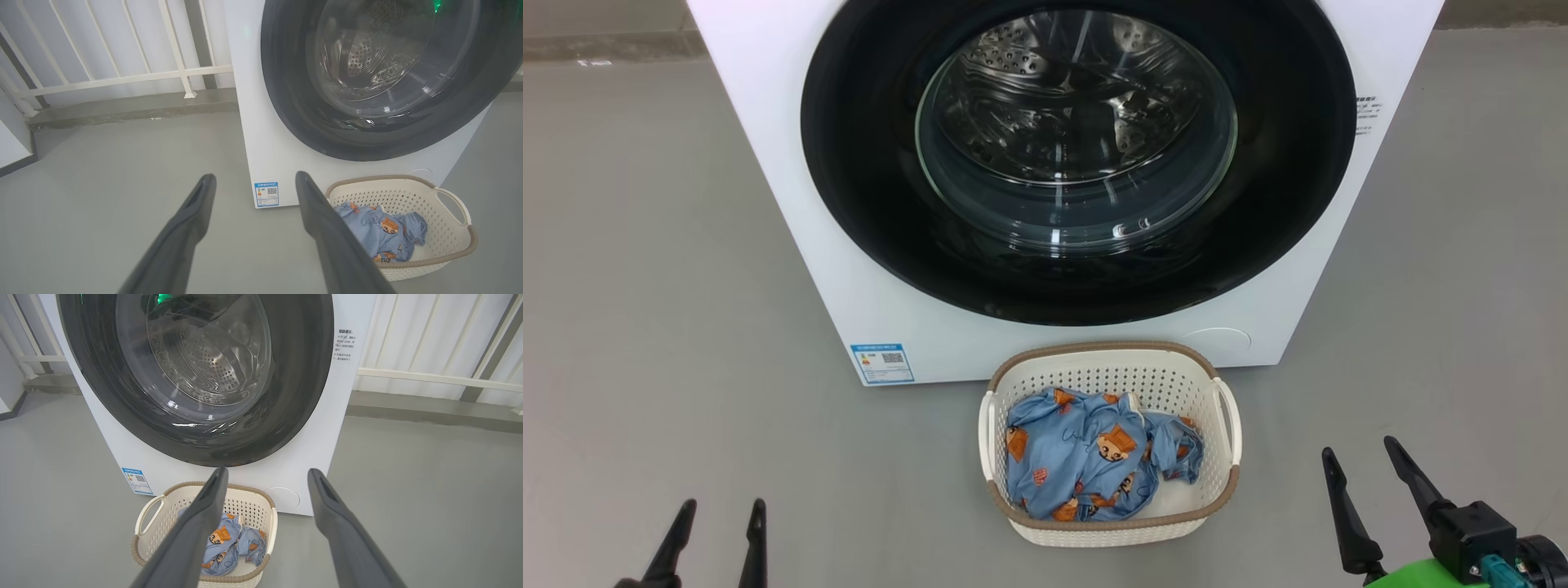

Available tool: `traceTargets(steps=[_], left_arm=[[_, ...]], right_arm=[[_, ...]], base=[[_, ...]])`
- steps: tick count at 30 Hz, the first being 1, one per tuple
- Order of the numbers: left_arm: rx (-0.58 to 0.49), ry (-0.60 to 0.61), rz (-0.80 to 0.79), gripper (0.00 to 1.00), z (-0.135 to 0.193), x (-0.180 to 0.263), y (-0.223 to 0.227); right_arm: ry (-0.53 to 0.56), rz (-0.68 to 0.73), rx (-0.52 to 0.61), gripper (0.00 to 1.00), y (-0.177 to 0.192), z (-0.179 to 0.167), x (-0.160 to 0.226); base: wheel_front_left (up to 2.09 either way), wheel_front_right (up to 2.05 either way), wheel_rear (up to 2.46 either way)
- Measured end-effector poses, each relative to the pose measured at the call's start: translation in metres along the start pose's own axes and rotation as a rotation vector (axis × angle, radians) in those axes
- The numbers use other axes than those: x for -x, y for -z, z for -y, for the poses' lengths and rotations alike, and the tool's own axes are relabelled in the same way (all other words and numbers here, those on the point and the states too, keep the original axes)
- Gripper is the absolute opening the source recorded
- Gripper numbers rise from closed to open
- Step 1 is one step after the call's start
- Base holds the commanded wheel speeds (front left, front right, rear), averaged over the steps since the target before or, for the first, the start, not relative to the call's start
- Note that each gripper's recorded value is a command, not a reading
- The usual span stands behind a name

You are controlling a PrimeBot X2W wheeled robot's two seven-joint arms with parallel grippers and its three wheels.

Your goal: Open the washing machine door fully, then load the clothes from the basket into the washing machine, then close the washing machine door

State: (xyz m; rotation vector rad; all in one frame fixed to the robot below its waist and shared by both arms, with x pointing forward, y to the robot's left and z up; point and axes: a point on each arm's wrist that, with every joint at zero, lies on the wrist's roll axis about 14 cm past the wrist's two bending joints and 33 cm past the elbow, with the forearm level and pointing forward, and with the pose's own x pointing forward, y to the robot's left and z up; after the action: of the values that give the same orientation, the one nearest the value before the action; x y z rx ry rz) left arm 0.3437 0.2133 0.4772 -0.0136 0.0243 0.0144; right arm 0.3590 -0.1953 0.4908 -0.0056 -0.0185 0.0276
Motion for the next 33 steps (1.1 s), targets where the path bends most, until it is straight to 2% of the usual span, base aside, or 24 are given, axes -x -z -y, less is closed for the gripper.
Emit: traceTargets(steps=[4, 26, 33], left_arm=[[-0.066, 0.018, 0.0, 1.0, 0.0019, 0.0016, 0.0001], [-0.074, 0.02, 0.004, 1.0, 0.0012, 0.004, -0.0009], [-0.073, 0.021, -0.001, 1.0, 0.0013, 0.0036, 0.0009]], right_arm=[[-0.01, 0.013, 0.047, 1.0, -0.003, -0.0015, 0.0007], [-0.015, 0.013, 0.05, 1.0, -0.0031, -0.0036, 0.0048], [-0.014, 0.009, 0.049, 1.0, -0.0019, -0.0035, 0.005]], base=[[0.0, 0.0, 0.0], [0.0, 0.0, 0.0], [0.35, 0.35, -0.71]])
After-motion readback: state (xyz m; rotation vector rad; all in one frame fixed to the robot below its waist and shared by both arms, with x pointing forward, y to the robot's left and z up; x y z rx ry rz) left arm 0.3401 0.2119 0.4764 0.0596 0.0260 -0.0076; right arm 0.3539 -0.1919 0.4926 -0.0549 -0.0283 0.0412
